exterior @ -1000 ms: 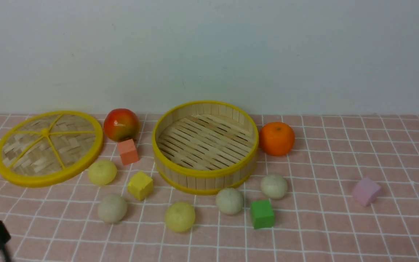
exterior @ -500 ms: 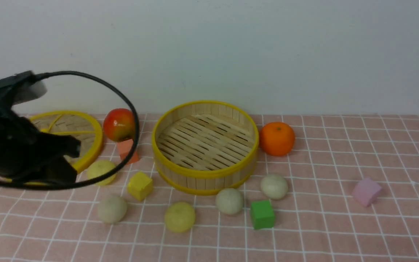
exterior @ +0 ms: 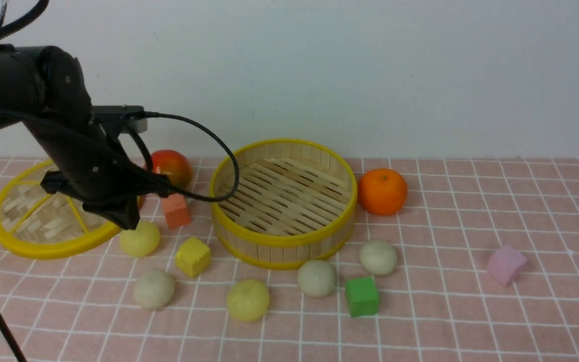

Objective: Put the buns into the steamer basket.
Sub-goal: Use the left arm to grab a steamed stuffed bun

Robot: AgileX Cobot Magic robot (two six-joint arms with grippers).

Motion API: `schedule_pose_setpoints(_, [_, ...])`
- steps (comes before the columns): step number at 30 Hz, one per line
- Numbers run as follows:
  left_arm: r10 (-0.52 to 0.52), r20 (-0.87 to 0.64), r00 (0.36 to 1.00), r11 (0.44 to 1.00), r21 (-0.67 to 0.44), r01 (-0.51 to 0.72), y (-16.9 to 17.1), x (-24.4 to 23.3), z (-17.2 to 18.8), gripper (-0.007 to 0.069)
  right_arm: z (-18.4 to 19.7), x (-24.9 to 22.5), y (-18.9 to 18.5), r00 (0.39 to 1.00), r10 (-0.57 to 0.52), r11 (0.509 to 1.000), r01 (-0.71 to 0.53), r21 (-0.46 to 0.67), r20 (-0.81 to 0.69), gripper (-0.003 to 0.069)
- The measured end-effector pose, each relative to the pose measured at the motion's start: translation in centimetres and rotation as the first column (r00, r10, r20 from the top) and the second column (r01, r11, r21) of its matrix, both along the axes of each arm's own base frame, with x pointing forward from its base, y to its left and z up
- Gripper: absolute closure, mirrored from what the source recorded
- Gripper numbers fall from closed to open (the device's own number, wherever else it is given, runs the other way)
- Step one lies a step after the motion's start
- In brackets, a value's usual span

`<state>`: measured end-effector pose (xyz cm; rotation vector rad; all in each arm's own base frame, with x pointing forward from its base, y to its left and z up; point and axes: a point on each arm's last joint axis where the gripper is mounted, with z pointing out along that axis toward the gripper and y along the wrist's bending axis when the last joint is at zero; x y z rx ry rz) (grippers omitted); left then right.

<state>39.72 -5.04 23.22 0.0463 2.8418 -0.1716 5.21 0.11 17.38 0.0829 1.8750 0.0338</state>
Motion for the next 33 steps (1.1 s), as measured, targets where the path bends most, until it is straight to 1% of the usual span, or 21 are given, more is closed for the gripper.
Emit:
schedule_pose_setpoints(3, [0.008, 0.000, 1.000, 1.000, 0.000, -0.008, 0.5, 1.1, -0.7, 0.0501, 0.0, 0.0, 0.0, 1.000, 0.000, 1.000, 0.000, 0.000, 0.000, 0.0419])
schedule_pose_setpoints(4, [0.007, 0.003, 1.000, 1.000, -0.001, -0.007, 0.5, 1.3, -0.7, 0.0487, 0.0, 0.0, 0.0, 1.000, 0.000, 1.000, 0.000, 0.000, 0.000, 0.0419])
schedule_pose_setpoints(6, [0.004, 0.003, 1.000, 1.000, -0.004, -0.004, 0.4, 1.8, -1.6, 0.0400, 0.0, 0.0, 0.0, 1.000, 0.000, 1.000, 0.000, 0.000, 0.000, 0.0419])
schedule_pose_setpoints(8, [0.007, -0.001, 1.000, 1.000, -0.009, -0.007, 0.4, 2.0, -2.3, 0.0335, 0.0, 0.0, 0.0, 1.000, 0.000, 1.000, 0.000, 0.000, 0.000, 0.0419])
schedule_pose_setpoints(12, [0.010, 0.010, 1.000, 1.000, -0.008, -0.010, 0.4, 2.4, -2.9, 0.0295, 0.0, 0.0, 0.0, 1.000, 0.000, 1.000, 0.000, 0.000, 0.000, 0.0419])
schedule_pose_setpoints(20, [0.010, 0.004, 1.000, 1.000, 0.004, -0.010, 0.4, 3.1, -4.6, 0.0291, 0.0, 0.0, 0.0, 1.000, 0.000, 1.000, 0.000, 0.000, 0.000, 0.0419])
schedule_pose_setpoints(24, [0.001, -0.004, 1.000, 1.000, 0.025, -0.001, 0.5, 3.2, -5.1, 0.0304, 0.0, 0.0, 0.0, 1.000, 0.000, 1.000, 0.000, 0.000, 0.000, 0.0419])
schedule_pose_setpoints(28, [-0.010, -0.009, 1.000, 0.999, 0.050, 0.010, 0.7, 3.3, -5.6, 0.0375, 0.0, 0.0, 0.0, 1.000, 0.000, 1.000, 0.000, 0.000, 0.000, 0.0419])
schedule_pose_setpoints(32, [-0.012, -0.009, 1.000, 0.998, 0.054, 0.012, 0.7, 3.3, -5.6, 0.0480, 0.0, 0.0, 0.0, 1.000, 0.000, 1.000, 0.000, 0.000, 0.000, 0.0419])
schedule_pose_setpoints(33, [-0.012, -0.009, 1.000, 0.998, 0.055, 0.013, 0.8, 3.3, -5.6, 0.0517, 0.0, 0.0, 0.0, 1.000, 0.000, 1.000, 0.000, 0.000, 0.000, 0.0419])
